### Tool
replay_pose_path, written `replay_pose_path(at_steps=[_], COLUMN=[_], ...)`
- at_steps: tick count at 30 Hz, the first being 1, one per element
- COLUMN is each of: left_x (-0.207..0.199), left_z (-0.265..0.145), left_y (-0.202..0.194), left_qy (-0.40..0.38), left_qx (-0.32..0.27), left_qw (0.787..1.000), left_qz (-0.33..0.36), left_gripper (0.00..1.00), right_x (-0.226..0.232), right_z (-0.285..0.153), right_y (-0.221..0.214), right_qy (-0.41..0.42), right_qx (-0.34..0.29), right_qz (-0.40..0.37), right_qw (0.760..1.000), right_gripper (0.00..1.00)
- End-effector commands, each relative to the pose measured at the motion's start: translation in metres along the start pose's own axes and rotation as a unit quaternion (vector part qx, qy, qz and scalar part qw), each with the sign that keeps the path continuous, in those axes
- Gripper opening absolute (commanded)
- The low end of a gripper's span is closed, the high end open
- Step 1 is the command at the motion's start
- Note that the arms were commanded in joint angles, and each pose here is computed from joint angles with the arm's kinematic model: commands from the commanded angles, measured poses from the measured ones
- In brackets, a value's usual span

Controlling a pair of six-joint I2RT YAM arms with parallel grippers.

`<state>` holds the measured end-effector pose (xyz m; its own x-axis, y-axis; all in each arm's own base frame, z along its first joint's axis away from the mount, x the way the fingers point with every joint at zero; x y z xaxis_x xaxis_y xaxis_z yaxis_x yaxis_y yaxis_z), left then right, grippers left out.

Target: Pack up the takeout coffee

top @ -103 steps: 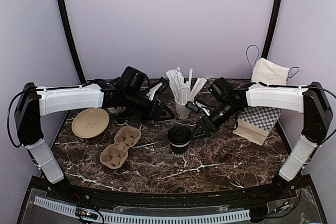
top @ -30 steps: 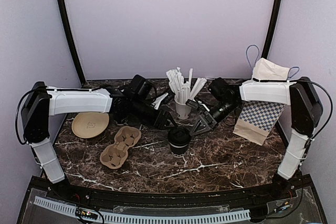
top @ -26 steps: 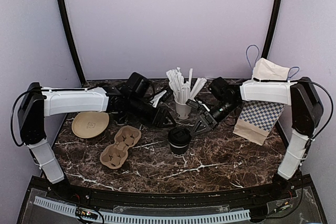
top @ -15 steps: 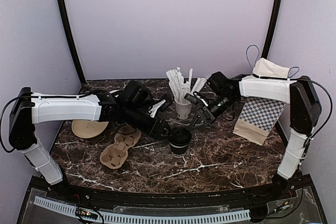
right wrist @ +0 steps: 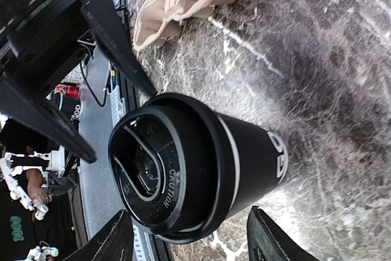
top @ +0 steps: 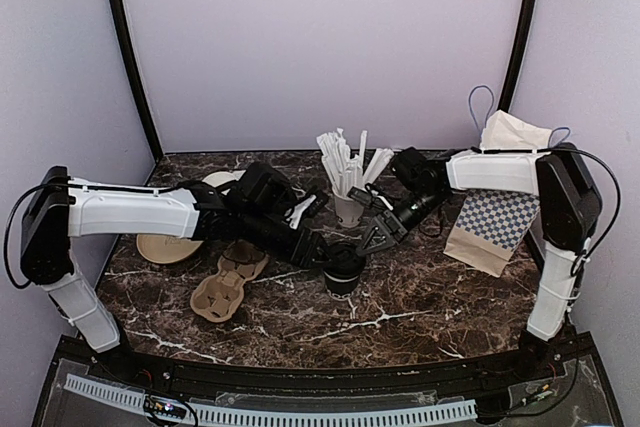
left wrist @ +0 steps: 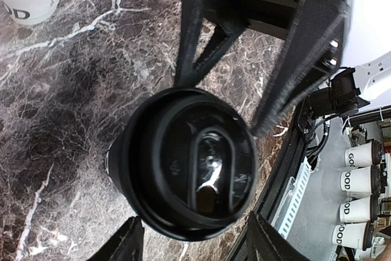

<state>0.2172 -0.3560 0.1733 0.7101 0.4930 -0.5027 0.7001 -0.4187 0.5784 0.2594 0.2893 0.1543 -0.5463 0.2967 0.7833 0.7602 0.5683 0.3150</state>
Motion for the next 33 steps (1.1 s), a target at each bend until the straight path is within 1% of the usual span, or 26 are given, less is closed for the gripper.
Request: replay_pose_path(at_steps=[1, 5, 10, 12, 16, 21, 25, 26, 29, 30, 33], left_x=[0.003, 0.008, 0.019, 0.023, 0.026, 0.023, 0.021, 0.023, 0.027, 0.03, 0.03], left_z=[0.007, 0.009, 0.009, 0.009, 0.004, -0.01, -0.025, -0.026, -0.037, -0.038, -0.048], left_y=[0.008, 0.019, 0.03, 0.033, 0.036, 0.042, 0.041, 0.036, 0.028, 0.022, 0.016], left_qy=[0.007, 0.015, 0.022, 0.024, 0.037, 0.06, 0.08, 0.086, 0.113, 0.121, 0.136], left_qx=[-0.007, -0.011, -0.019, -0.022, -0.026, -0.042, -0.05, -0.042, -0.044, -0.036, -0.038], left_qw=[1.0, 1.0, 0.999, 0.999, 0.998, 0.997, 0.995, 0.995, 0.993, 0.992, 0.989], left_qz=[0.012, 0.026, 0.026, 0.027, 0.033, 0.038, 0.017, 0.007, -0.008, -0.018, -0.033], left_gripper=[0.59, 0.57, 0.57, 0.58, 0.64, 0.66, 0.67, 0.67, 0.67, 0.66, 0.64], right_x=[0.012, 0.015, 0.018, 0.019, 0.022, 0.02, 0.02, 0.019, 0.015, 0.014, 0.01], right_z=[-0.005, -0.005, -0.007, -0.009, -0.013, -0.014, -0.015, -0.015, -0.017, -0.018, -0.021], right_y=[-0.012, -0.025, -0.032, -0.033, -0.034, -0.036, -0.033, -0.032, -0.028, -0.026, -0.022], right_qy=[0.021, 0.022, 0.018, 0.014, 0.004, -0.008, -0.01, -0.012, -0.019, -0.022, -0.027], right_qx=[-0.001, 0.004, 0.004, 0.001, -0.002, -0.001, -0.002, -0.003, -0.006, -0.008, -0.013], right_qz=[-0.011, -0.006, -0.006, -0.008, -0.013, -0.016, -0.018, -0.018, -0.018, -0.018, -0.019], right_qw=[1.0, 1.0, 1.0, 1.0, 1.0, 1.0, 1.0, 1.0, 1.0, 1.0, 0.999], right_gripper=[0.64, 0.66, 0.67, 0.67, 0.68, 0.68, 0.67, 0.66, 0.65, 0.65, 0.63])
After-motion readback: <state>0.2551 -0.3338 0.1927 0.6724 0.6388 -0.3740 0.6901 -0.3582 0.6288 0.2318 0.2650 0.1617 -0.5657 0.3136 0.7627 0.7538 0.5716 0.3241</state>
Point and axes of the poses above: each gripper's point midway between its finger pads, its own z axis out along the fingers, its own x axis along the line the jaws close on, y = z × x, the point moved 5 cm from there along -z, back along the fingers, and after that the axes turned 7 degrees about z, right-handed, at the moved point
